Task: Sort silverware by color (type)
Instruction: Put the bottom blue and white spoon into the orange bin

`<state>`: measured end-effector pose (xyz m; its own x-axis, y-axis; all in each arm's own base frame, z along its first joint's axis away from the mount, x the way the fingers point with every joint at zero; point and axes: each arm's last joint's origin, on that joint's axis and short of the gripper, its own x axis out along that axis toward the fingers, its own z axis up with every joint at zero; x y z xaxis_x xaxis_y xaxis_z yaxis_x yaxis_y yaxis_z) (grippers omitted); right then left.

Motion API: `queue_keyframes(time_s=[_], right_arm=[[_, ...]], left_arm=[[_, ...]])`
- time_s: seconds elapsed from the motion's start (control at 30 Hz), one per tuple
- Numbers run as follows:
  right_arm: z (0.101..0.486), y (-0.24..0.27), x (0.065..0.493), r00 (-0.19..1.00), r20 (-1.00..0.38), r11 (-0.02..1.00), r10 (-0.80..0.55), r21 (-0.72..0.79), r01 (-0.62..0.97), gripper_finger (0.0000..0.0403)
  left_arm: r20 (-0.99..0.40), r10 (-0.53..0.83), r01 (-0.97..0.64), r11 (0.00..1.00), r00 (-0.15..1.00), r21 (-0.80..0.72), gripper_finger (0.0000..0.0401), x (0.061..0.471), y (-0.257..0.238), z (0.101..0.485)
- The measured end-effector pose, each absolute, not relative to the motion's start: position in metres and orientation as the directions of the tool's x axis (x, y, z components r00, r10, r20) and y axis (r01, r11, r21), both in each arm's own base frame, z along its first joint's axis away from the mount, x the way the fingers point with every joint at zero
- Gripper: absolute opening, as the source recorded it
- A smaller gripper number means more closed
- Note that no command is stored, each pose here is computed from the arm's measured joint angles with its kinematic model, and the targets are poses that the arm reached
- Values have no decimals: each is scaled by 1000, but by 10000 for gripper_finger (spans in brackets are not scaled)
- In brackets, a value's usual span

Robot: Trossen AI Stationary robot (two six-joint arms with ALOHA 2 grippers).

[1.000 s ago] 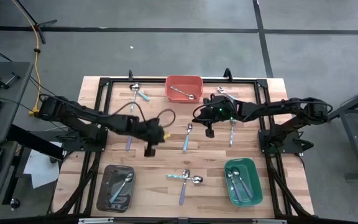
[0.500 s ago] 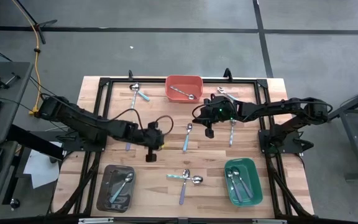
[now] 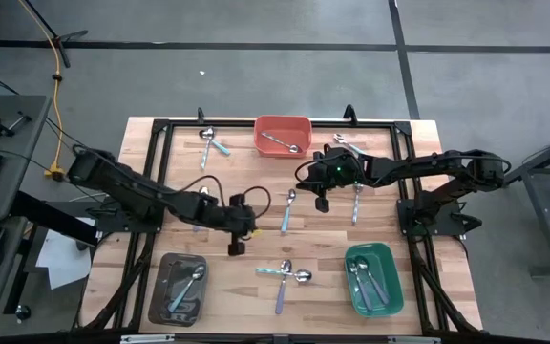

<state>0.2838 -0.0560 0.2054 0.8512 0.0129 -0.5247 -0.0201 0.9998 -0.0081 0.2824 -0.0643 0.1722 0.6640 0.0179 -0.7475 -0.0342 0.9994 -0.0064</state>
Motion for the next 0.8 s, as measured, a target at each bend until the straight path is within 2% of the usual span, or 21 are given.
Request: queue_keyframes(time_s=[0.2,0.43,0.6,0.8], right_arm=[[205,-56,283,846,-533,1000,14,-10,-23,0],[204,-56,283,843,-538,1000,15,-8,-23,0],[204,-56,283,840,-543,1000,15,-3,-21,0],[203,-56,282,836,-549,1000,16,-2,-20,0]], left_arm=[[-794,-24,15,1000,608,-18,15,301,-75,151],[-786,-130,94,991,604,-92,89,324,-93,151],[-803,-145,107,989,578,-102,141,329,-106,145],[-812,-174,151,983,557,-107,171,339,-128,133]])
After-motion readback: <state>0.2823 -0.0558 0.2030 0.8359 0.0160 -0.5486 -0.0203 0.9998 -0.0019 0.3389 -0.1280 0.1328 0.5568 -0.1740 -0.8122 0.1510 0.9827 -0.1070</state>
